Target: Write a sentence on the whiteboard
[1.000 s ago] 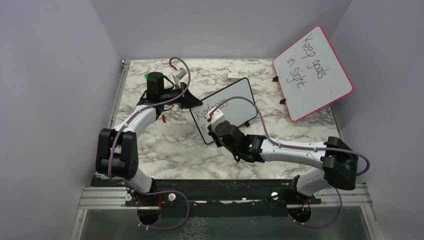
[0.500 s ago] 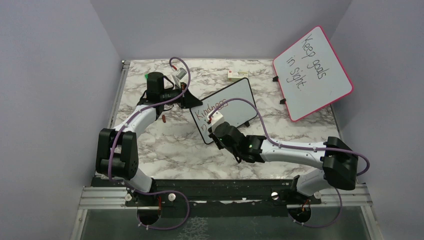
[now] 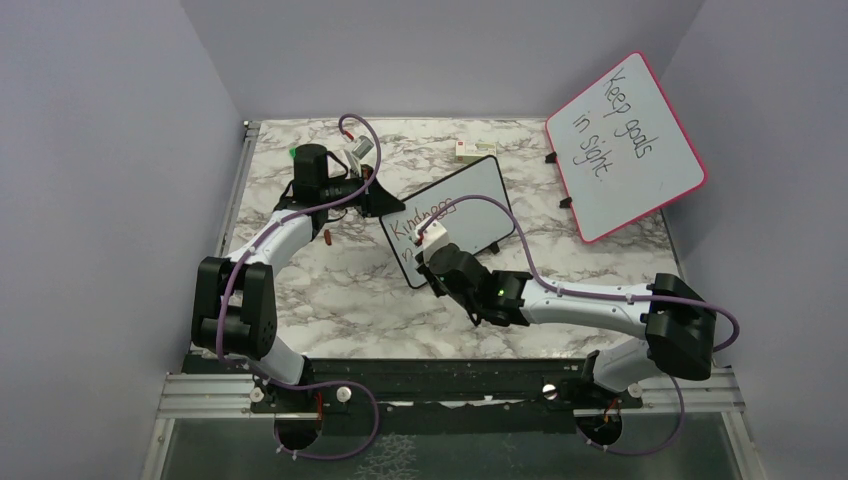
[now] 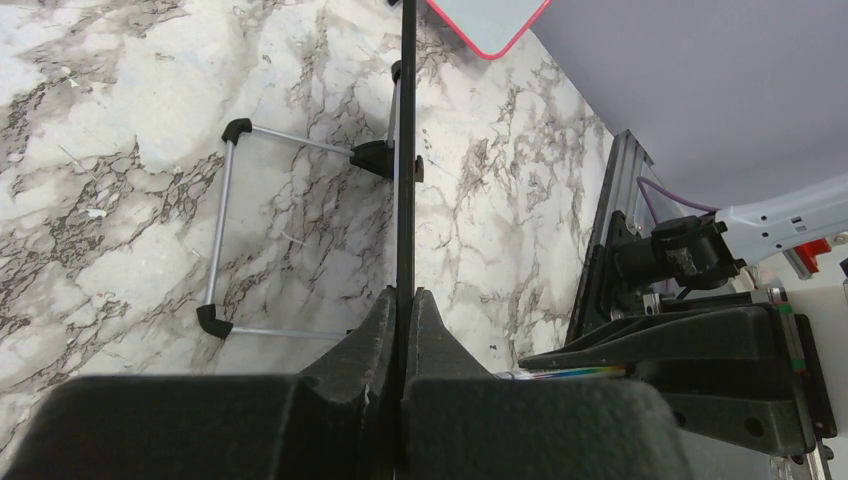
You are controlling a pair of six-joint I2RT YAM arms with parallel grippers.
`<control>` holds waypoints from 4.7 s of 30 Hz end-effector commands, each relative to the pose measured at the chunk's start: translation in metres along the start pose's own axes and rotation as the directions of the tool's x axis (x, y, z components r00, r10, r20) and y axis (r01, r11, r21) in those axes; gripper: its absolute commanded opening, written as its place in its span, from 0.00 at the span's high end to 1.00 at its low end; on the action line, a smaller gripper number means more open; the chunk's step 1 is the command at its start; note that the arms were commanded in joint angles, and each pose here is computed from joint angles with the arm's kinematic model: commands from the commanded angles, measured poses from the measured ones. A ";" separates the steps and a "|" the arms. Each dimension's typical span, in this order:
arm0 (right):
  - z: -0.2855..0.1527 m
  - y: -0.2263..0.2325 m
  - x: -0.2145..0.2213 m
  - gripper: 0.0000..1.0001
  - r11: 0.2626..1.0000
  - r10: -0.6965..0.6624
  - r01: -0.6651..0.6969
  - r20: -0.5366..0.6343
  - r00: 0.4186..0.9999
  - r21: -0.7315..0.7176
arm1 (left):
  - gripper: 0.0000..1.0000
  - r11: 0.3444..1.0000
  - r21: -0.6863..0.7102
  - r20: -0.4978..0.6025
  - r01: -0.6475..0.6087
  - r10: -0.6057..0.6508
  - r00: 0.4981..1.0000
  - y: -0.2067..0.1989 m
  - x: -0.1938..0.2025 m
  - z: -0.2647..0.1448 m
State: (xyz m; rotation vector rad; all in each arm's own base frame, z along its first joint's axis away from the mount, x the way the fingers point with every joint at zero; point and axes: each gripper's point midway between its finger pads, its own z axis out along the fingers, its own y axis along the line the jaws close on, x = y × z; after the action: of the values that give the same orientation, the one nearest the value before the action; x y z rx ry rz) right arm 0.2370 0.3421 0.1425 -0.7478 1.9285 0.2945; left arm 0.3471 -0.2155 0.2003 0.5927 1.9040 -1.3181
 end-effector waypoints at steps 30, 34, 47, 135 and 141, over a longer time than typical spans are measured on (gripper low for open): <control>-0.007 -0.019 -0.007 0.99 0.996 0.020 -0.024 0.042 0.999 0.089 | 1.00 0.998 -0.039 -0.026 0.042 -0.043 0.999 0.005 0.010 -0.002; -0.005 -0.013 -0.002 0.99 0.998 0.012 -0.013 0.020 1.000 0.057 | 1.00 0.998 -0.039 -0.027 0.042 -0.043 0.999 0.005 0.010 -0.002; -0.010 -0.015 -0.007 0.99 0.998 0.015 -0.017 0.029 0.999 0.058 | 1.00 0.998 -0.039 -0.025 0.041 -0.042 0.999 0.005 0.009 -0.002; 0.000 -0.015 0.019 0.99 0.998 0.031 -0.028 -0.046 0.998 0.061 | 1.00 0.998 -0.039 -0.026 0.041 -0.042 0.999 0.005 0.009 -0.001; -0.001 -0.014 0.021 0.99 0.998 0.030 -0.027 -0.054 0.998 0.056 | 1.00 0.999 -0.037 -0.026 0.040 -0.041 0.999 0.004 0.009 -0.002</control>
State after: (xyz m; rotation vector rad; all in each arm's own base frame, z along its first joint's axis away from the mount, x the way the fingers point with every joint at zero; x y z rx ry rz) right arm 0.2438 0.3274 0.1396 -0.6675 1.9522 0.2477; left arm 0.3471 -0.2154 0.2004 0.5920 1.9053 -1.3180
